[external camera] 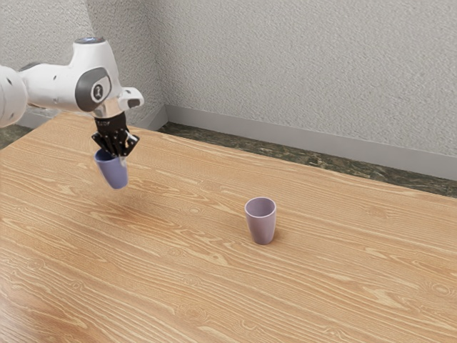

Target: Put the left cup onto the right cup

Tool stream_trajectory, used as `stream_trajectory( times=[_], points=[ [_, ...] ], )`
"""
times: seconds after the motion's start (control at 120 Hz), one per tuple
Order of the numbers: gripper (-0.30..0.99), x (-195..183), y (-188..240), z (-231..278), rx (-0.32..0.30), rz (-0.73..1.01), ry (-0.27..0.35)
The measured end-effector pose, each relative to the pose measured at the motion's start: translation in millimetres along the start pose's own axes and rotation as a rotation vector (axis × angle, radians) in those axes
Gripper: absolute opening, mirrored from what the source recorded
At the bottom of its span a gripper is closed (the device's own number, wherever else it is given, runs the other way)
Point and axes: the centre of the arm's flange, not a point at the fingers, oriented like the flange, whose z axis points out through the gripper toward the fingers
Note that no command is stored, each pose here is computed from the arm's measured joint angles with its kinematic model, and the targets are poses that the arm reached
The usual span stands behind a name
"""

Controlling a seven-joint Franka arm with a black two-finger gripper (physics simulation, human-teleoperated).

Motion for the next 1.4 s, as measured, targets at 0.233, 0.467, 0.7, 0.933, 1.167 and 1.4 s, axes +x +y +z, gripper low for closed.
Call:
stream_trajectory(
  times=[0.233, 0.467, 0.7, 0.933, 1.167, 1.4],
  points=[
    [-0.09, -4, 62, -49, 0.050, 0.016, 0.000],
    [-0.09, -11, 134, -79, 0.083, 0.042, 0.011],
    [-0.09, -16, 191, -82, 0.076, 0.037, 0.005],
    [-0.09, -21, 240, -91, 0.075, 0.024, 0.035],
    [-0.09, -23, 273, -99, 0.048, -0.025, 0.048],
    [-0.09, -27, 304, -99, 0.014, -0.071, 0.044]
  ],
)
